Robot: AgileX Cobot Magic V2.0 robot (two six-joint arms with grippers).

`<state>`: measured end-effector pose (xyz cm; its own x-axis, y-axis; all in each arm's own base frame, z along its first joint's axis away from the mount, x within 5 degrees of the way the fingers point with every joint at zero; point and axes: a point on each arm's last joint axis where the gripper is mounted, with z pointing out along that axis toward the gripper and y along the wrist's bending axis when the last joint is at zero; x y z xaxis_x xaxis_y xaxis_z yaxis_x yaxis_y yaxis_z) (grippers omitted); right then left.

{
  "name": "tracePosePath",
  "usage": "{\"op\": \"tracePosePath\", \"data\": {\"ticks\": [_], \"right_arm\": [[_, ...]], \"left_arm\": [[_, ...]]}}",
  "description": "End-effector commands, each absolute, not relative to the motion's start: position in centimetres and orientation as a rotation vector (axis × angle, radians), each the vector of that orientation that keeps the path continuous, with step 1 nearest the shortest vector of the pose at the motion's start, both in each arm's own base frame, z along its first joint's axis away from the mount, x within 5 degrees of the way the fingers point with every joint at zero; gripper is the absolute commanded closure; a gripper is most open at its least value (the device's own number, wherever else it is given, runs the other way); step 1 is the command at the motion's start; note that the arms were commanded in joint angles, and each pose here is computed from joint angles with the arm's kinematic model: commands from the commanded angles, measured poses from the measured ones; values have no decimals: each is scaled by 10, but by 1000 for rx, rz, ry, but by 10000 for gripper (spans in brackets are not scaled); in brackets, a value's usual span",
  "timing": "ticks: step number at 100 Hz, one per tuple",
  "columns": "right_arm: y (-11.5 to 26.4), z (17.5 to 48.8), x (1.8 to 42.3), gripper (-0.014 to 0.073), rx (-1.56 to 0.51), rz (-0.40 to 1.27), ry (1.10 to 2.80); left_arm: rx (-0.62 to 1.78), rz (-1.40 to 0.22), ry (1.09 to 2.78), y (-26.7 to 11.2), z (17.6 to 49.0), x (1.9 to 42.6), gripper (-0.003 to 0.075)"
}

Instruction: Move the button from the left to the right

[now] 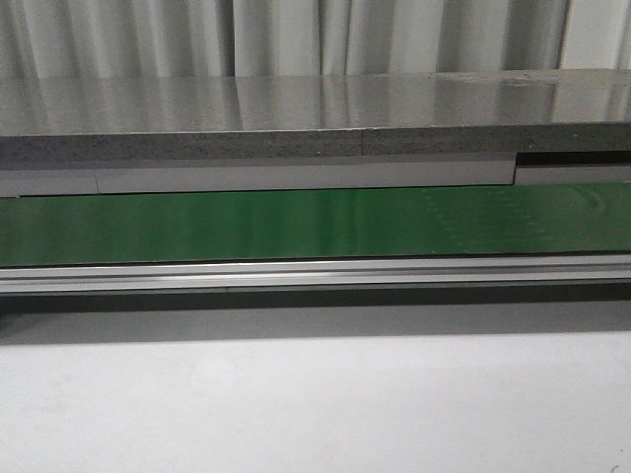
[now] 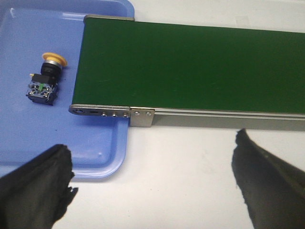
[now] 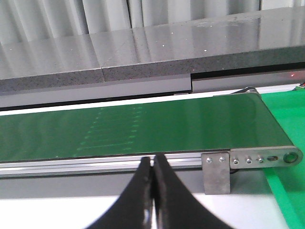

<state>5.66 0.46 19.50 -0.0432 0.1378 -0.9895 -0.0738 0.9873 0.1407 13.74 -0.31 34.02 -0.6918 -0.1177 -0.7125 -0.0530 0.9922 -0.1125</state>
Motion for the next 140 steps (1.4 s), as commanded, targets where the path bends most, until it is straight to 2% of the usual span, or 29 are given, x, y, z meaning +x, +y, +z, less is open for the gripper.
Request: {"op": "tracePosePath", "data": {"ticks": [1,10,32,48,67,103,140], "right_arm": [[4,210,54,652,50,177,1486],[4,210,54,652,50,177,1486],[4,210,54,652,50,177,1486],[4,210,54,652,50,177,1486],[4,210,54,652,50,177,1486],[4,210,54,652,50,177,1486],[4,210,54,652,50,177,1486]], "left_arm": [[-120,-119,2238,-3,355,142,39],[-120,-112,2222,-3,356,143,67],[-178,-22,2222,12,365,164,69],[-257,54,2244,34,373,198,69],[-327,114,2313,67,366,249,69],[-396,127,2522,115,305,336,69],[-436,121,2634,134,248,364,69]]}}
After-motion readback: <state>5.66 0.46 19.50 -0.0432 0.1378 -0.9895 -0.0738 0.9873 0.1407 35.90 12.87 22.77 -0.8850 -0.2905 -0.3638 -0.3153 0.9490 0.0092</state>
